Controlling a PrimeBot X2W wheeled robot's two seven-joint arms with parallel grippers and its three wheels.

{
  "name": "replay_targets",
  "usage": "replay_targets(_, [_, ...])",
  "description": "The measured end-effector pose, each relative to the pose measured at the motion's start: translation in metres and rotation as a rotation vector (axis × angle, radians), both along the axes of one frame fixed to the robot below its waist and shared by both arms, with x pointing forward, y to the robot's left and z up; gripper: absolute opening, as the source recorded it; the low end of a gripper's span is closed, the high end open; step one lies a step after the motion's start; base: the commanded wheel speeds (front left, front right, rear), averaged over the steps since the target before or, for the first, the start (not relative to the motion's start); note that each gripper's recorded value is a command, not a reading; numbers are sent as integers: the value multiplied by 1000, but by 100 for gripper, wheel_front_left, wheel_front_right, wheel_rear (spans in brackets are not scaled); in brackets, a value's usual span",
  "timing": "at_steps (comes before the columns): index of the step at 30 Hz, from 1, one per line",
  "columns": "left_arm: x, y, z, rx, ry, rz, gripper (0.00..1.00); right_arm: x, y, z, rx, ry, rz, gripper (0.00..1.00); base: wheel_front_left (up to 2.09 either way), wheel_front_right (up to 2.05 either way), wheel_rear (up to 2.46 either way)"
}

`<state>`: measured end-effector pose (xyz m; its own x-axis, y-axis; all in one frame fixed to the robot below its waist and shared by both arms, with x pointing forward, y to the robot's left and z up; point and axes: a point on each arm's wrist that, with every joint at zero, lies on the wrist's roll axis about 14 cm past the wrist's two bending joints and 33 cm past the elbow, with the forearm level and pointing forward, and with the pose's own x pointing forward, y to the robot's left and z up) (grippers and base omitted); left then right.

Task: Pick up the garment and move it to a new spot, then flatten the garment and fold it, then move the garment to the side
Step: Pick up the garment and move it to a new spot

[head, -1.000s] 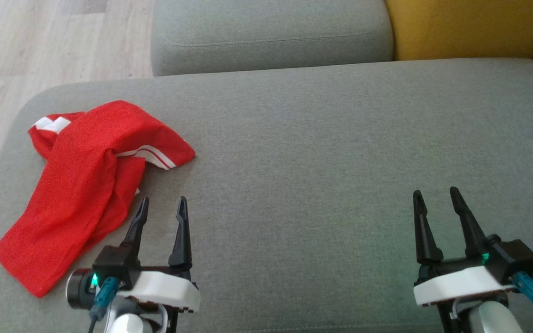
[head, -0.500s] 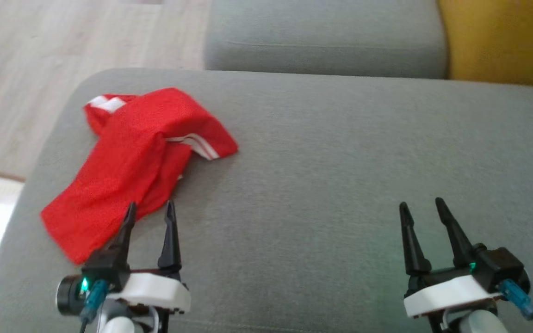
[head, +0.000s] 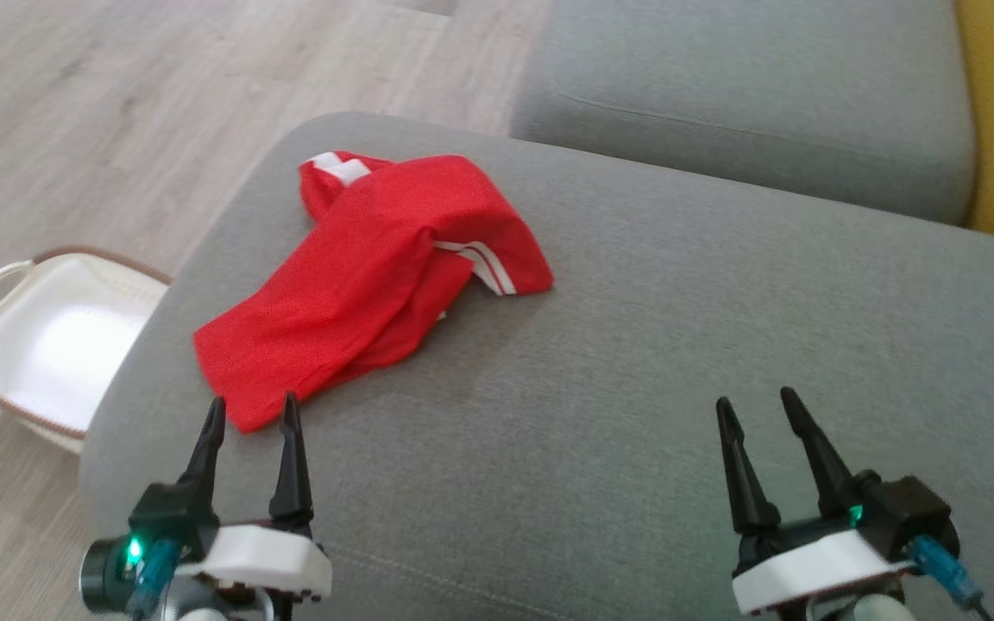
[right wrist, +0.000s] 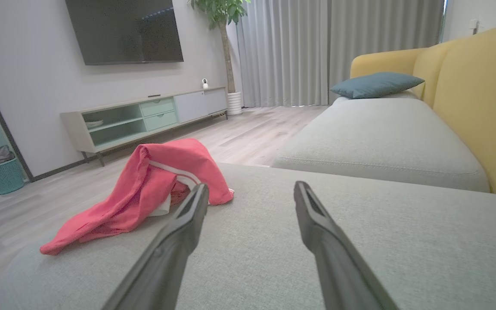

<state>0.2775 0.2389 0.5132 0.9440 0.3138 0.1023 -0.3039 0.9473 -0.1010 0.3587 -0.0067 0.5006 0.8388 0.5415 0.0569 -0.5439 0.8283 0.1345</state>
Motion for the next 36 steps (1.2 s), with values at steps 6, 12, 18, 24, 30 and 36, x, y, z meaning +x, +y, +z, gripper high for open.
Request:
replay_targets(6, [-20,17,-8,-12,18,65,100,-8,17,-5,-8,16,57,100,0,0,0])
replay_targets(12, [-19,25,-7,-2,21,83,100,-6,13,-10,-6,30,47,100,0,0,0])
replay_targets(18, [9,22,0,48,24,4,100,11,-12,-19,-10,53,-37,100,0,0,0])
replay_targets(24, [75,19,10,165,67,-152,100,43,-42,-21,-19,35,-141,100,0,0,0])
replay_targets(30, [150,3,6,231,204,-325,100,73,-68,-25,-25,18,-231,100,0,0,0])
replay_targets(36, [190,-20,-24,261,375,-463,100,87,-82,-38,-32,35,-273,100,0,0,0])
